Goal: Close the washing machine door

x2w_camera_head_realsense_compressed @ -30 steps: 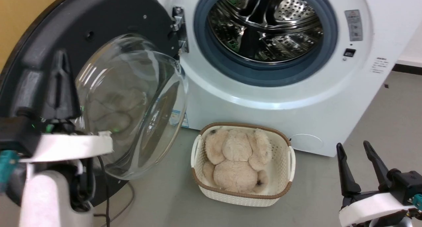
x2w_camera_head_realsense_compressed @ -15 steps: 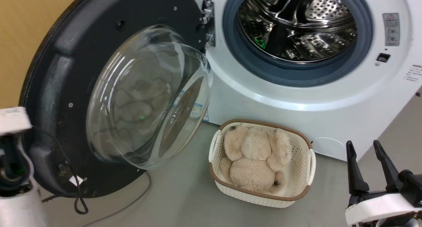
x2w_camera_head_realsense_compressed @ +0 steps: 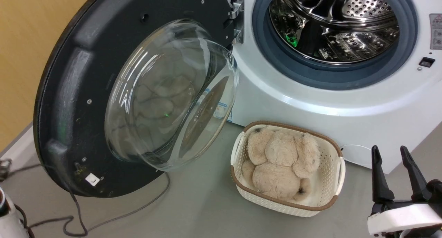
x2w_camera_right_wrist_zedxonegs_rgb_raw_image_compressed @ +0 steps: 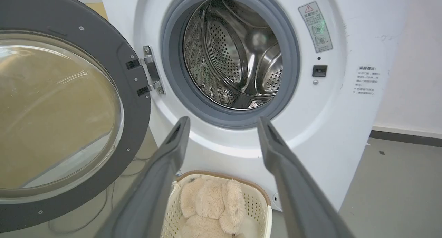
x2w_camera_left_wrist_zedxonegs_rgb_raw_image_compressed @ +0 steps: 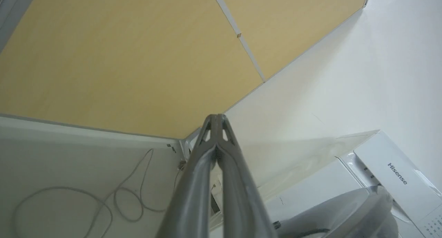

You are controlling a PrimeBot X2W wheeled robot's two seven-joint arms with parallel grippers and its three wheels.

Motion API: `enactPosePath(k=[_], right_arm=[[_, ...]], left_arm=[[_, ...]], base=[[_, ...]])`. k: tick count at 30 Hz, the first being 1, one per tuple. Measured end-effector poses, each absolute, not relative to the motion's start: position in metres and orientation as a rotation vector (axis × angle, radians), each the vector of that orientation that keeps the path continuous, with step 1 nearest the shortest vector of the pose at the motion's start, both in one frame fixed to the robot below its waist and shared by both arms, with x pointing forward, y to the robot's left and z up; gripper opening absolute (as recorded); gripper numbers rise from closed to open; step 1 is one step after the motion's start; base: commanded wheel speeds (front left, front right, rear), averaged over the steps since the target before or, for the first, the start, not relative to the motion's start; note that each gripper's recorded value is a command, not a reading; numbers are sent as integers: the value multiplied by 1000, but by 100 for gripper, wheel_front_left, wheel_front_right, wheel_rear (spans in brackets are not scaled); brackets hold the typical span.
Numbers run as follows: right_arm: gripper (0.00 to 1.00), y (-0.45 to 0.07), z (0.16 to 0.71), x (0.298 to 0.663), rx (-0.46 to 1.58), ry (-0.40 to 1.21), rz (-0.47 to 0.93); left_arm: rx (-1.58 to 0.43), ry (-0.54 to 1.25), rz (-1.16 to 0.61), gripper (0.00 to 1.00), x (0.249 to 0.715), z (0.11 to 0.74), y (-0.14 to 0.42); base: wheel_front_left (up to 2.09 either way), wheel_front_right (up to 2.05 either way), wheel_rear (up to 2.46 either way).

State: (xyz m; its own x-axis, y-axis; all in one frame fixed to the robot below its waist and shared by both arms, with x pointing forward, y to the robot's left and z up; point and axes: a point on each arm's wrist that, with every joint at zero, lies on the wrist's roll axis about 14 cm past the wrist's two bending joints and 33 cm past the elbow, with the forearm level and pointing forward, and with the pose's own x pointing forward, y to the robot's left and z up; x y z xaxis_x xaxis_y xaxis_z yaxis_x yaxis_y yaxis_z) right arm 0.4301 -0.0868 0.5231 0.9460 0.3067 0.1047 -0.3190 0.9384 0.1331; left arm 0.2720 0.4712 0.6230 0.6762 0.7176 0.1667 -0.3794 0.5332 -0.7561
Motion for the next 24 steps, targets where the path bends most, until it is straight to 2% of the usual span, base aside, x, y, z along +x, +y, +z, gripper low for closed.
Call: enactPosePath(k=[11,24], right_arm=[[100,-79,521,436,177,-89,336],[100,-68,518,444,217,-96,355]], left_arm=[[-1068,-279,641,0,269,532,447],[-1241,-162,459,0,264,513,401]], base=[[0,0,0],[0,0,0]])
